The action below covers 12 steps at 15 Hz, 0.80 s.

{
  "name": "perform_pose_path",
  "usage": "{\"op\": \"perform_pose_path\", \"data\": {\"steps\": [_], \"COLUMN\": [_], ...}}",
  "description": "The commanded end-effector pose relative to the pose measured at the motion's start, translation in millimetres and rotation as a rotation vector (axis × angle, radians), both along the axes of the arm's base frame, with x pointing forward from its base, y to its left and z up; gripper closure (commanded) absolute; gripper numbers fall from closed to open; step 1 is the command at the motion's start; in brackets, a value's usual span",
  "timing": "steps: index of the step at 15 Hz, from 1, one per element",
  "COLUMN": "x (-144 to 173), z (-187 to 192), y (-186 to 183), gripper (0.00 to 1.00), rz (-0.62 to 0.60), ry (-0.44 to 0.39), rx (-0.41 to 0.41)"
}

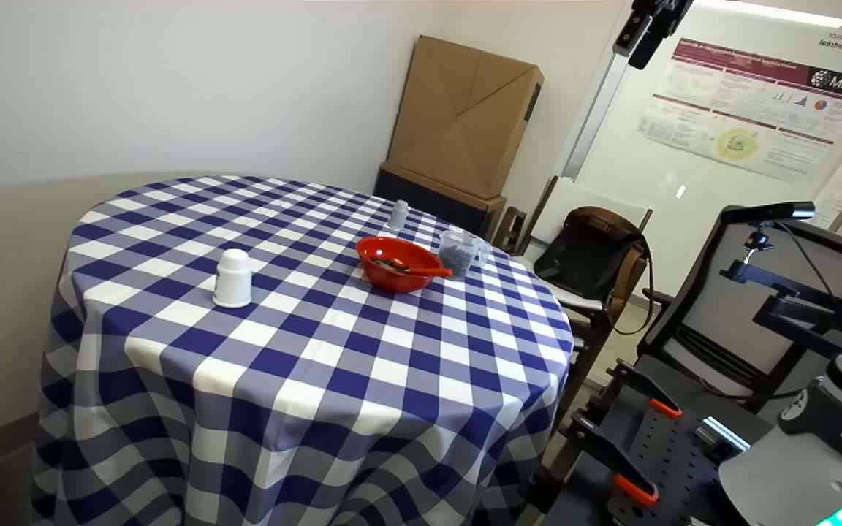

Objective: Pour some of the beans in the jar into the red bowl

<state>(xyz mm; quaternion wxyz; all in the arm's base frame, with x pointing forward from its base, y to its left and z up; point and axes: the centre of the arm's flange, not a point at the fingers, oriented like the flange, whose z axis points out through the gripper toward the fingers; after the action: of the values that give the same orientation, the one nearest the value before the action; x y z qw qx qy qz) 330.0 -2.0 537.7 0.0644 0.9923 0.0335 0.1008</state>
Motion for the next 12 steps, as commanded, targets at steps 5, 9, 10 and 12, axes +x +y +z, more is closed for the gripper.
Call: {"op": "perform_pose_path", "data": {"steps": [5,9,10,12], "x": [3,33,43,64], "z": [-1,-10,-13,-19], "y": [0,-11,-16,-27], "gripper": [0.00,0.00,0.00,0.00], "rz": [0.016,0.182,0.224,0.285], "ry": [0.016,0.111,0.136,0.177], "rx": [-0.017,-0.084,-0.098,-0.122]}}
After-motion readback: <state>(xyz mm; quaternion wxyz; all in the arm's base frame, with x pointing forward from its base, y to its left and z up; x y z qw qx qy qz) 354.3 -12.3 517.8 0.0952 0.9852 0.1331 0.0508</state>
